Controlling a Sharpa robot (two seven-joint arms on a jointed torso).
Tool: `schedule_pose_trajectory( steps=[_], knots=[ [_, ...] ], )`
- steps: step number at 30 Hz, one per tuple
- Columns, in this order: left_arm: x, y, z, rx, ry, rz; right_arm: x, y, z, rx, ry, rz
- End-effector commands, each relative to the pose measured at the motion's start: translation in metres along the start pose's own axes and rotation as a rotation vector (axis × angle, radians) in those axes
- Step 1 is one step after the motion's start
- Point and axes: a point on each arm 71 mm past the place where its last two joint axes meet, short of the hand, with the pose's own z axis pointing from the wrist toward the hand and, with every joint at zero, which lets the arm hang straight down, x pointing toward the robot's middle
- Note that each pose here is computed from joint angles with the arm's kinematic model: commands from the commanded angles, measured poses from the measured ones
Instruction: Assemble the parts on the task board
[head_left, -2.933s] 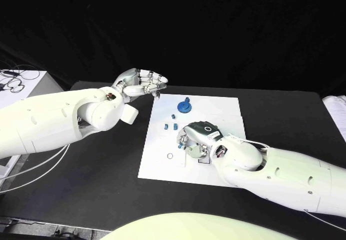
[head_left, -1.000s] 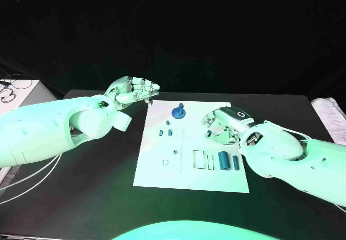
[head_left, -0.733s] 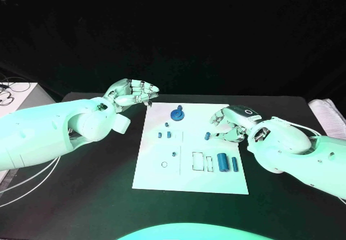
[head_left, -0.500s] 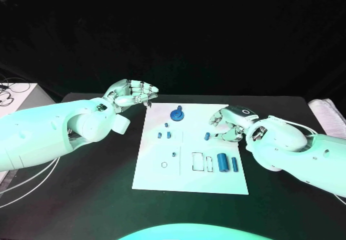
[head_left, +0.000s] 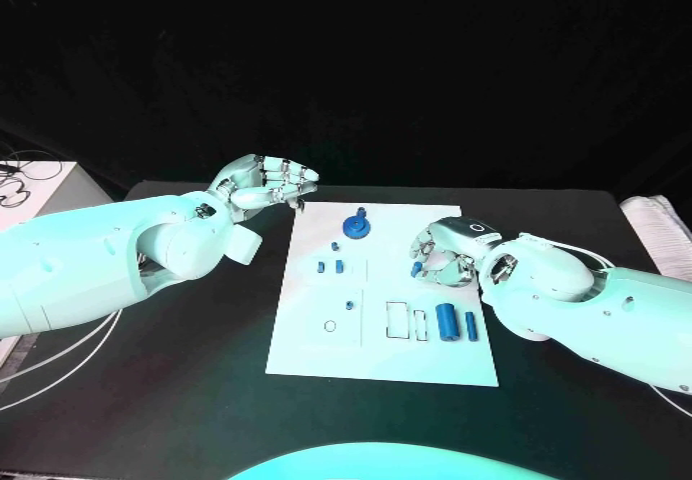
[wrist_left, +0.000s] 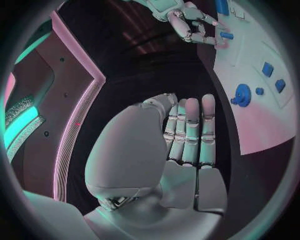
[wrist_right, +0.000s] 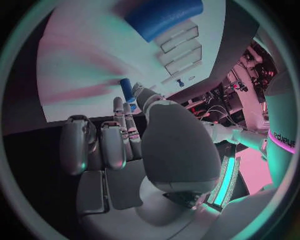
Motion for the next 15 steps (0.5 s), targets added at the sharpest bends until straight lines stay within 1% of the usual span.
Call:
schedule_pose_trajectory(
  steps=[1,15],
  knots=[
    [0.0026,-0.001,0.0006,0.006,0.019,-0.009,0.003,0.0016,0.0012,-0.014,0.028,-0.007],
    [0.0023,-0.0009,0.0004,0.004,0.018,-0.009,0.0097,0.0052,0.0057,-0.015,0.043,-0.015]
  ],
)
